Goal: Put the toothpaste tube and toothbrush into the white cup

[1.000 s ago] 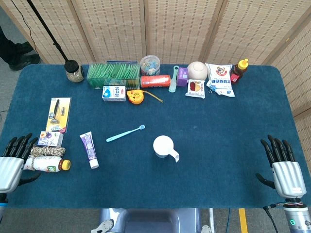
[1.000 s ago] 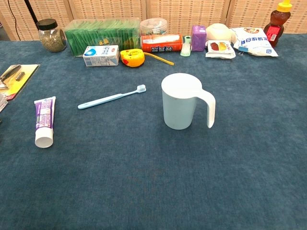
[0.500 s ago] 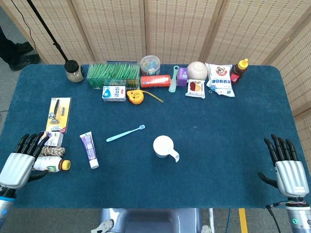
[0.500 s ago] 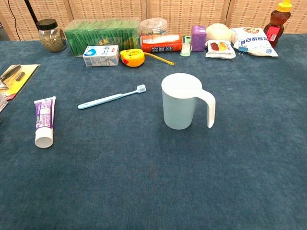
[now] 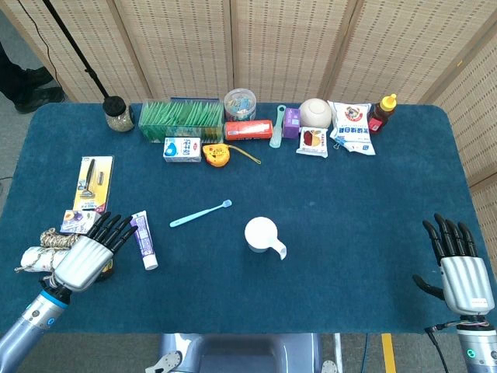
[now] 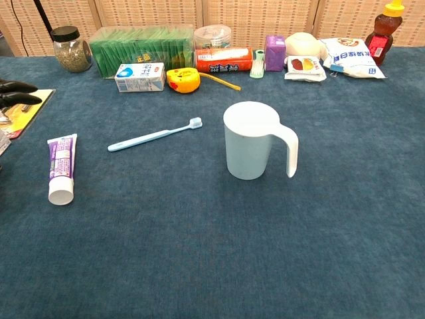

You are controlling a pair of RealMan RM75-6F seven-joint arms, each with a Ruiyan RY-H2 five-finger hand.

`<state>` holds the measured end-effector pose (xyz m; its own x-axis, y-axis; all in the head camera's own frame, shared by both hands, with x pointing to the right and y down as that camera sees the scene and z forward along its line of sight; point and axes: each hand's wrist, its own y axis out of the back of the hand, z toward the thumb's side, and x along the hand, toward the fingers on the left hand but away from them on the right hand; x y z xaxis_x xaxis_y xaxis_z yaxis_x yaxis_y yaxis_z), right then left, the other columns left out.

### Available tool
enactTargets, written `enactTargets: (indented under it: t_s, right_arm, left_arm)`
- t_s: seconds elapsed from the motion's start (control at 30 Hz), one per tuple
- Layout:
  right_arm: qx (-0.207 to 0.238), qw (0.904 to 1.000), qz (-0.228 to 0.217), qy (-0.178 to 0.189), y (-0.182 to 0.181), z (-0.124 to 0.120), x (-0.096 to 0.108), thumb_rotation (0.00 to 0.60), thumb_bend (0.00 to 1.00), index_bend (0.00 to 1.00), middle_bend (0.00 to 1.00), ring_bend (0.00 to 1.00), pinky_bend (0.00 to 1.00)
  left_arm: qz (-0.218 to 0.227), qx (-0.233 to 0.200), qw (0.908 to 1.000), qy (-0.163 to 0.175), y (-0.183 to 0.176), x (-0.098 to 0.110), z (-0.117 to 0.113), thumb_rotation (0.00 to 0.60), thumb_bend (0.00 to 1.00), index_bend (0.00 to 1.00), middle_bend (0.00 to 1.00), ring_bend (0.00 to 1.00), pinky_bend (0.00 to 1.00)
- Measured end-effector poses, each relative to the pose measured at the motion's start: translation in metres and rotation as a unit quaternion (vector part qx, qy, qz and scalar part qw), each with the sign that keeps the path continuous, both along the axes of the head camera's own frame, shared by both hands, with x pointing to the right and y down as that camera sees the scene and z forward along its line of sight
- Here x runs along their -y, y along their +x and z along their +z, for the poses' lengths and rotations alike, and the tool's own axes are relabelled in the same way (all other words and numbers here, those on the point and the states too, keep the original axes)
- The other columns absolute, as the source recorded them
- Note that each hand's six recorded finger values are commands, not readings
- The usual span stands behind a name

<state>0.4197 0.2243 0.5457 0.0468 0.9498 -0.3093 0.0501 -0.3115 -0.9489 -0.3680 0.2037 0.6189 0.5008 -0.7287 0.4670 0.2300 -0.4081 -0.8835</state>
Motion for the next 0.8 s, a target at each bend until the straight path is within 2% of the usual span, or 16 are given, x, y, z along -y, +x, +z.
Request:
enactTargets:
  t_s: [0.3,0.5,0.8]
  right_arm:
    - [0.001,1.0,0.0,-0.001,0.0,0.0,0.0,0.6,0.0,0.0,0.0,0.0,0.0]
    - [0.002,1.0,0.002,0.001,0.001,-0.001,0.001,0.6,0.0,0.0,0.0,0.0,0.0]
    - [0.003,1.0,0.003,0.0,0.001,0.0,0.001,0.6,0.0,0.0,0.0,0.0,0.0]
  left_arm:
    - [0.053,0.044,0.9976,0.007,0.016,0.008,0.022,0.6,0.0,0.0,0.0,0.0,0.0]
    - [0.074,0.037,0.9966,0.001,0.036,0.014,0.036,0.6,0.0,0.0,0.0,0.0,0.0]
    - [0.103,0.045,0.9936,-0.006,0.051,0.006,0.051,0.6,0.0,0.0,0.0,0.0,0.0]
